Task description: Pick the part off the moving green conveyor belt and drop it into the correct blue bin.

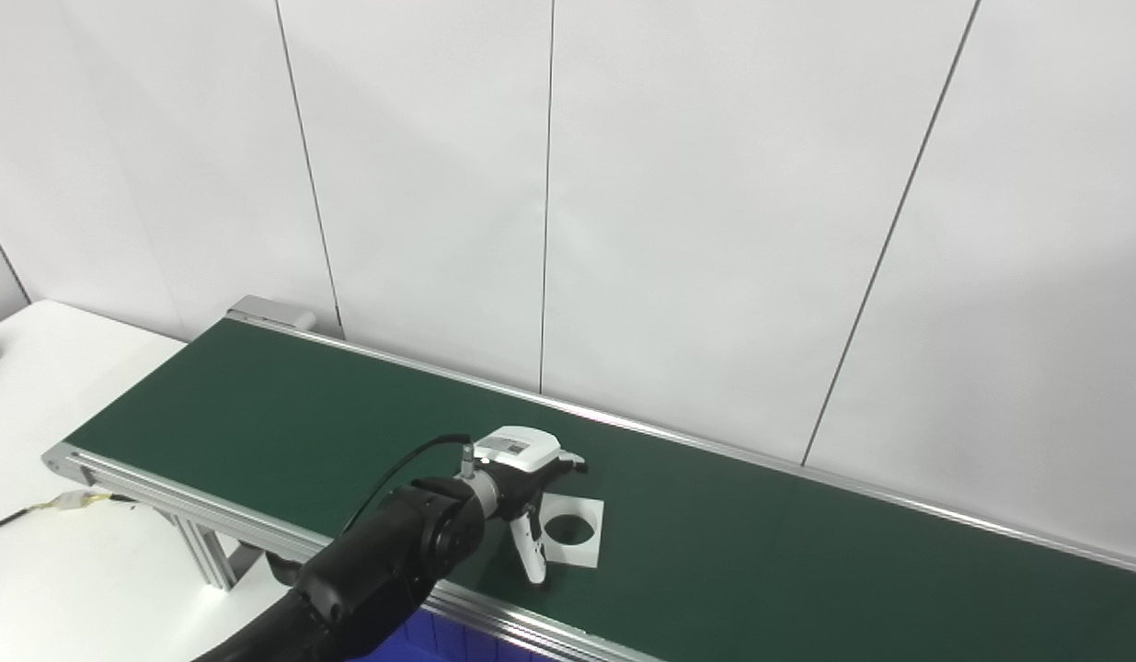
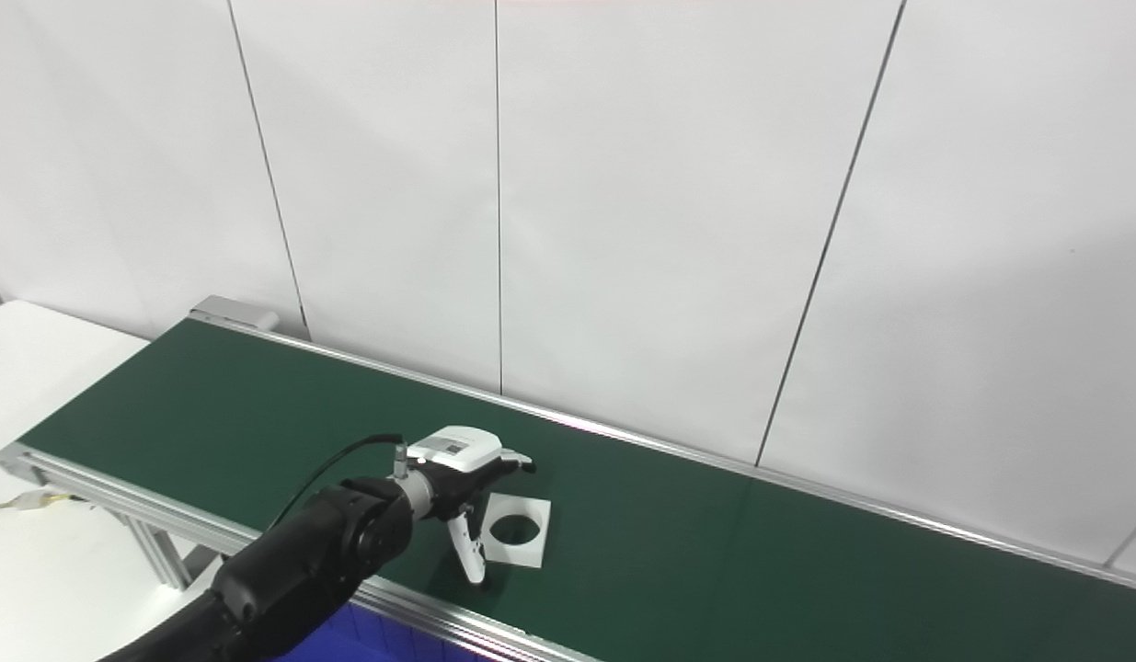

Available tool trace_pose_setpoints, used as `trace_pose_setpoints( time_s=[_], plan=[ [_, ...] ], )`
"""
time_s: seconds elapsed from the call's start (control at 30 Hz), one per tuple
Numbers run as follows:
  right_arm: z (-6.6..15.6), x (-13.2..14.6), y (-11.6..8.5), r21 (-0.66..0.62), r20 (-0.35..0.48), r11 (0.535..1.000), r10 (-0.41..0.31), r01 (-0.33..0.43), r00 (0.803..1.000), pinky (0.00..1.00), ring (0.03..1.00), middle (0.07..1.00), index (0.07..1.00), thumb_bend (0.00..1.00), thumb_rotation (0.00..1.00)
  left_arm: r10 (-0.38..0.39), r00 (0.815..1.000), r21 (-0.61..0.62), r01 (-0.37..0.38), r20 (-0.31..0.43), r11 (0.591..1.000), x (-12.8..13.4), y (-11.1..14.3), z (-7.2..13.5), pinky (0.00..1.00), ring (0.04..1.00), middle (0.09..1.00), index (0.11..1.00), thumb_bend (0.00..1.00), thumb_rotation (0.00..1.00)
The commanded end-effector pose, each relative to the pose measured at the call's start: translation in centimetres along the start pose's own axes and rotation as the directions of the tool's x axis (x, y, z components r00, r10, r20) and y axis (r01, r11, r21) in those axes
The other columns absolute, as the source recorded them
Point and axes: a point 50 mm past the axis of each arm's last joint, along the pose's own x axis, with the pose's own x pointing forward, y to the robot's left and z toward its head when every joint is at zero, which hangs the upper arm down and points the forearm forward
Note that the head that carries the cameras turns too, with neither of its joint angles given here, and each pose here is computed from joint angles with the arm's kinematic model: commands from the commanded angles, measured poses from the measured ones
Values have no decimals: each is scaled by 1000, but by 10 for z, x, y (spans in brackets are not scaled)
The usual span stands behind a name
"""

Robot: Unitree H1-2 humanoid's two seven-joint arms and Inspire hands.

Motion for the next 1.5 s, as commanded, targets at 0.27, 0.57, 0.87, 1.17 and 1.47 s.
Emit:
trace_pose_setpoints(
  time_s=[0.27,0.57,0.87,1.17,1.47],
  plan=[
    [14,3,3,3,66,1000,-31,31,997,751,813,819,877,586,391,38,999,57,-39,27,998,10,5,16,980,947,925,864,1000,201],
    [14,5,4,10,71,999,-35,34,997,754,811,818,881,586,390,61,996,89,-67,72,994,15,-7,19,948,817,752,713,889,157],
    [14,5,4,8,73,999,-35,35,997,750,806,814,874,592,386,159,980,42,-164,119,986,16,-10,13,811,641,514,467,522,1],
    [15,5,4,13,79,999,-37,36,996,749,806,813,873,590,374,168,978,40,-174,121,984,16,-8,11,804,642,514,465,521,0],
    [16,4,4,8,79,999,-41,41,996,747,806,813,871,588,368,181,974,30,-187,137,982,13,-7,12,783,626,509,466,522,0]
  ],
)
